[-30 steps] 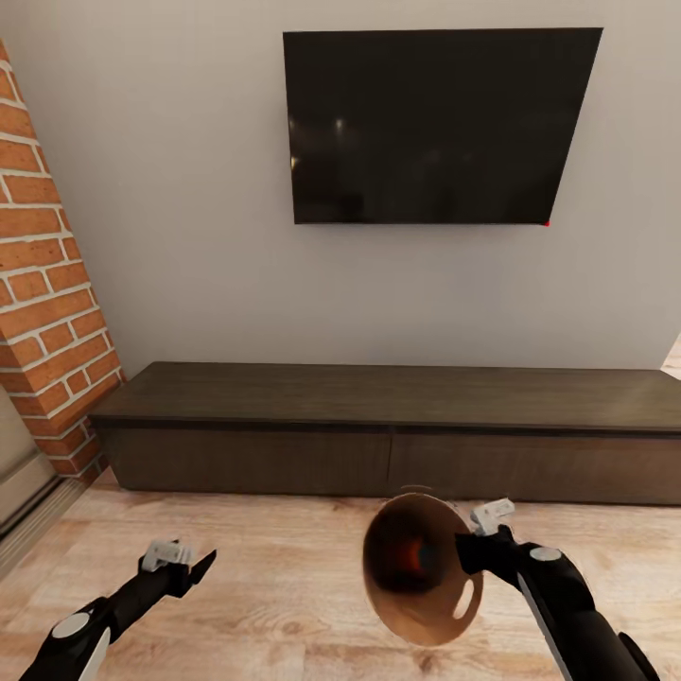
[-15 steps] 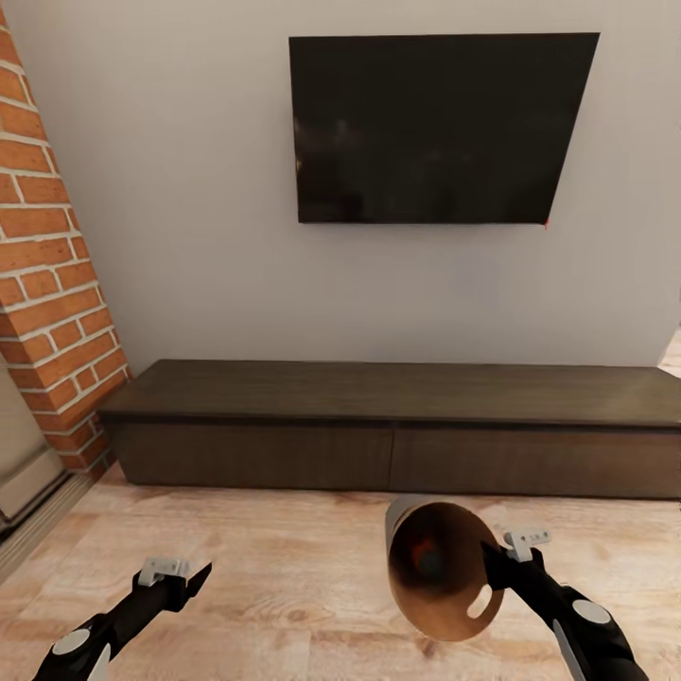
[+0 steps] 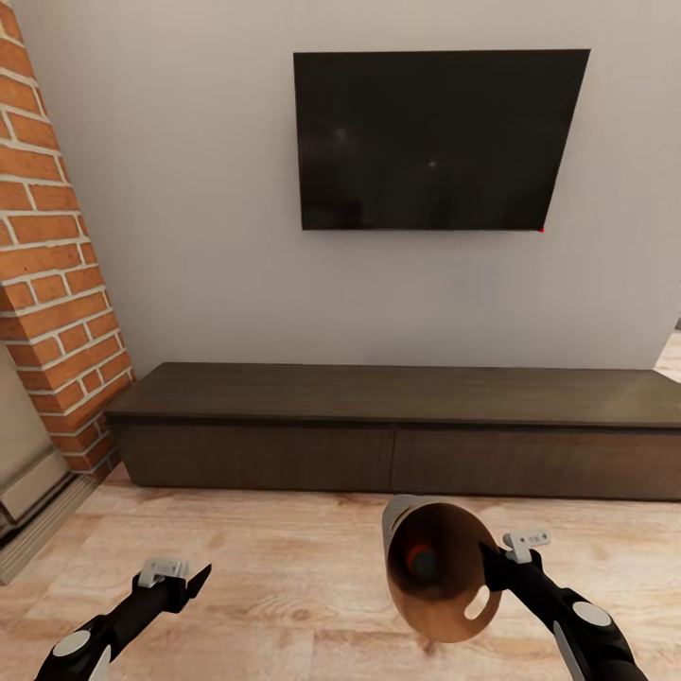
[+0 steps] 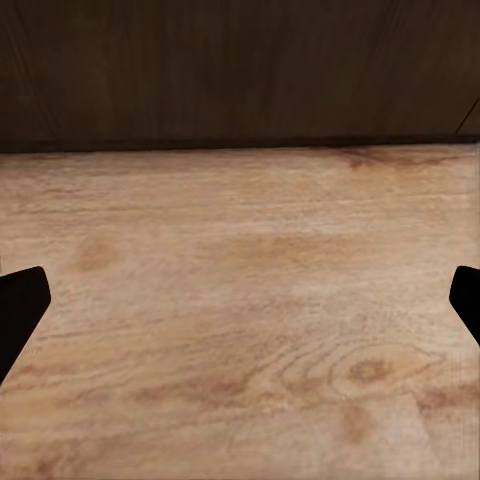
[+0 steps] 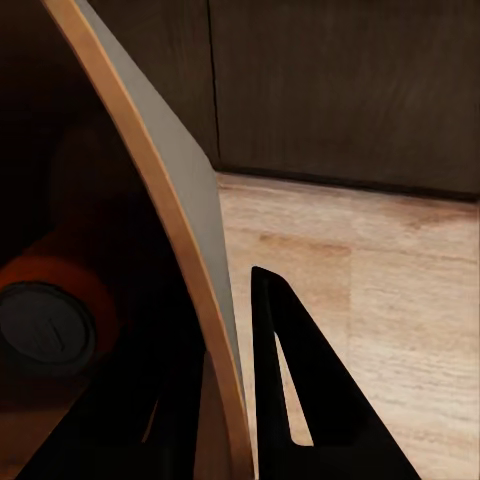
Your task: Put the three can of soda from the living room inside the tash can in the kitchen.
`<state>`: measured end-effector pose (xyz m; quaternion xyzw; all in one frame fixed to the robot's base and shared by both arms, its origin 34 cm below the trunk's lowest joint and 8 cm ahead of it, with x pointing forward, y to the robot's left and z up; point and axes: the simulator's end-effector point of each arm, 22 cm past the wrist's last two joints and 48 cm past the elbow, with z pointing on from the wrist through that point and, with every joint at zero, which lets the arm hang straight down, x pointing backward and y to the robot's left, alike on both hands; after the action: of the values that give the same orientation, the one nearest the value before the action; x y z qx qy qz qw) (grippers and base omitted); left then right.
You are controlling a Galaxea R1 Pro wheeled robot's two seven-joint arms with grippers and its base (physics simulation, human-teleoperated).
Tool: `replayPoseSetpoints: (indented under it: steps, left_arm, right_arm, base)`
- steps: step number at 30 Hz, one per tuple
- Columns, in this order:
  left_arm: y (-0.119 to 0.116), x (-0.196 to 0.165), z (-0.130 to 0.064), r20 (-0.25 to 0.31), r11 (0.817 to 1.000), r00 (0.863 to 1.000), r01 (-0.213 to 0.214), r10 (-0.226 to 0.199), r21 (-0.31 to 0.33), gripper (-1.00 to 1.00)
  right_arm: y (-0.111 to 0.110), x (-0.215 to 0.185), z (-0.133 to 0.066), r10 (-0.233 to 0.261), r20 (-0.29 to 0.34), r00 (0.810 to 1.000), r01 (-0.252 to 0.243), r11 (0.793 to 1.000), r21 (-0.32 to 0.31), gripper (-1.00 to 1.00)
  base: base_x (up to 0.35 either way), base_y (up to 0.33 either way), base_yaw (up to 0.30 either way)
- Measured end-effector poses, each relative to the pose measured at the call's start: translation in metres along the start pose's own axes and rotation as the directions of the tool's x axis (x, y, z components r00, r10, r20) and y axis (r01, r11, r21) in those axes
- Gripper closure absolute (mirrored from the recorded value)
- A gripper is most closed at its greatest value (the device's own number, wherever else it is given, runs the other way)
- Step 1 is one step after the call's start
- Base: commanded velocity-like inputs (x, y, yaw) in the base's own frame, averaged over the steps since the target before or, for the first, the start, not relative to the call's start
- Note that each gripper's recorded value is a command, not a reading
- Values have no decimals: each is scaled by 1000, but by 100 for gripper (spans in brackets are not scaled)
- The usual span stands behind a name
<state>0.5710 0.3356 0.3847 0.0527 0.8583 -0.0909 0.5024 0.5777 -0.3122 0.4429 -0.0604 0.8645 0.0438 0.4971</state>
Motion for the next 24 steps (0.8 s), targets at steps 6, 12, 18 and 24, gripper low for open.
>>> replayPoseSetpoints:
  steps: [6, 12, 18, 24]
  left_arm:
    - [-1, -13, -3, -2, 1000, 1000, -3, 3, -1, -100]
    - [-2, -26, -6, -4, 1000, 1000, -5, 5, 0, -100]
    - [-3, -26, -6, -3, 1000, 1000, -3, 3, 2, -100]
    - [-3, -26, -6, -2, 1000, 1000, -1, 1, 3, -100]
  right_arm:
    - [2, -15, -3, 15, 5, 1000, -15, 1000, -4, 100]
    - [2, -25, -7, 23, 1, 1000, -23, 1000, -7, 100]
    - [3, -18, -5, 28, -14, 1000, -28, 1000, -7, 100]
    - [3, -15, -5, 31, -20, 999, -31, 1000, -7, 100]
  base:
    - [0, 0, 0]
    - [0, 0, 28]
    - [0, 0, 197]
    - [0, 0, 243]
